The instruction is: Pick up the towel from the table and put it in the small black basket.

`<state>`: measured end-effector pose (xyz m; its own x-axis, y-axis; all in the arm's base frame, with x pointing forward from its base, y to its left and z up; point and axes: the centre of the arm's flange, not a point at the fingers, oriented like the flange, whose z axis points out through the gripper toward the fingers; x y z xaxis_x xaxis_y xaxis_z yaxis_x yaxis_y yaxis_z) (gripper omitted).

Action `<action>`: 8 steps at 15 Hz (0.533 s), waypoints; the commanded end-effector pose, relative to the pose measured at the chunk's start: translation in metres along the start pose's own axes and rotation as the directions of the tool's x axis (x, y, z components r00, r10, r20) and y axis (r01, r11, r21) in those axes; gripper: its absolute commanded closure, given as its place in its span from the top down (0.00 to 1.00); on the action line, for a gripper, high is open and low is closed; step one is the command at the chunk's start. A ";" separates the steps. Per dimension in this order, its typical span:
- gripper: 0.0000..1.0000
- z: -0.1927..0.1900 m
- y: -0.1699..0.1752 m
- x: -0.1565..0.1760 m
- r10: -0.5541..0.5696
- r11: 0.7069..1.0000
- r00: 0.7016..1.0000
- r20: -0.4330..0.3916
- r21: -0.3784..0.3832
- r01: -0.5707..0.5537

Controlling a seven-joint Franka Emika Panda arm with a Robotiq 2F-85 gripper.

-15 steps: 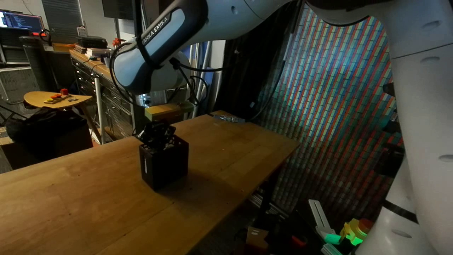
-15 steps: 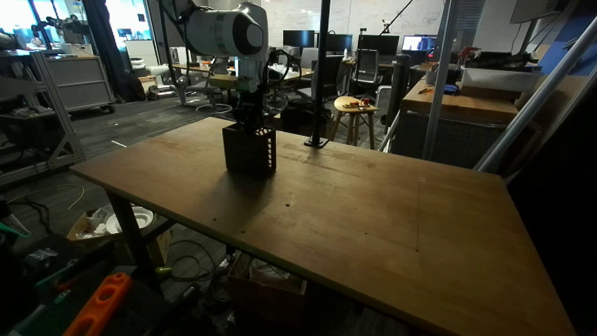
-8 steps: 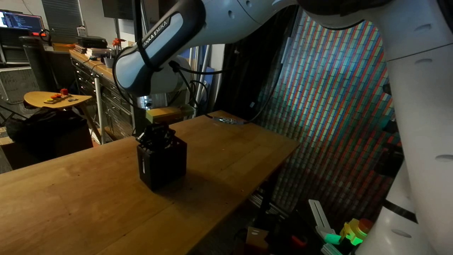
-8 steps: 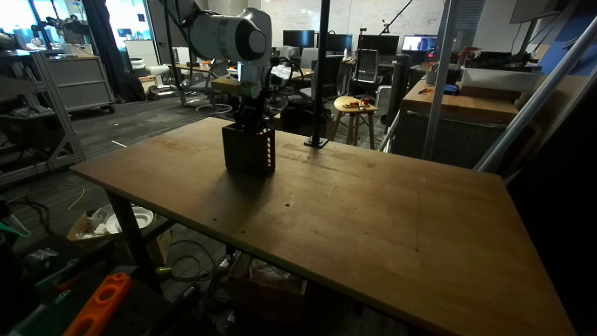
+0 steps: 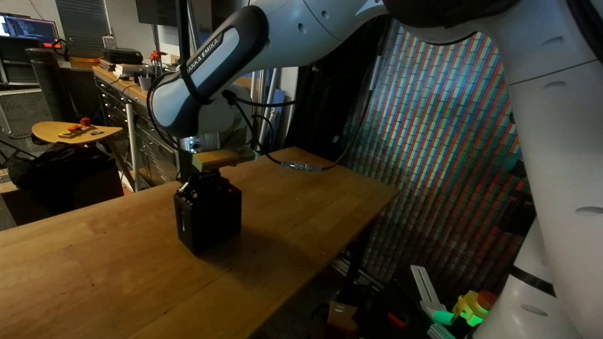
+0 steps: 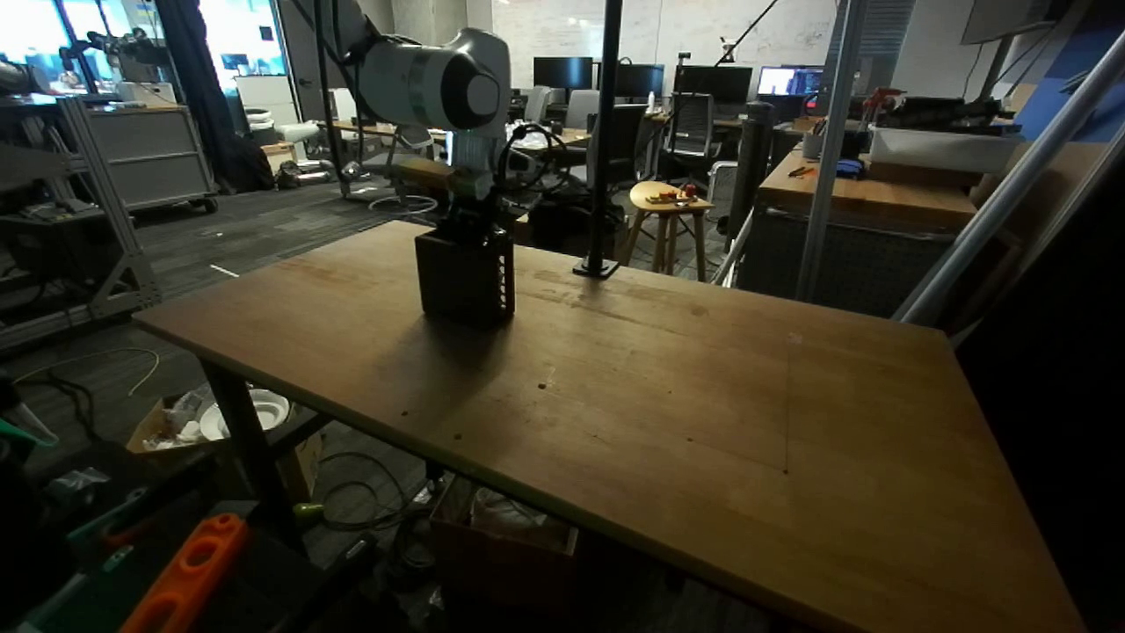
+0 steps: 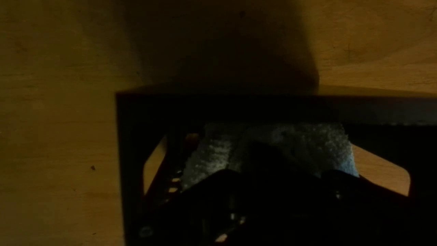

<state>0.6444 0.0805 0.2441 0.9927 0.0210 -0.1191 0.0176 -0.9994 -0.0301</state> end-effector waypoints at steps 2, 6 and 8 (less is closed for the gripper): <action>0.00 0.044 -0.017 0.006 -0.043 0.998 0.999 0.011 0.050 0.042; 0.00 0.034 -0.023 -0.001 -0.051 0.998 0.999 0.020 0.042 0.050; 0.00 0.020 -0.020 -0.005 -0.038 0.999 0.999 0.014 0.027 0.037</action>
<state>0.6435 0.0945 0.2403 0.9917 0.0572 -0.1156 0.0520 -0.9975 -0.0470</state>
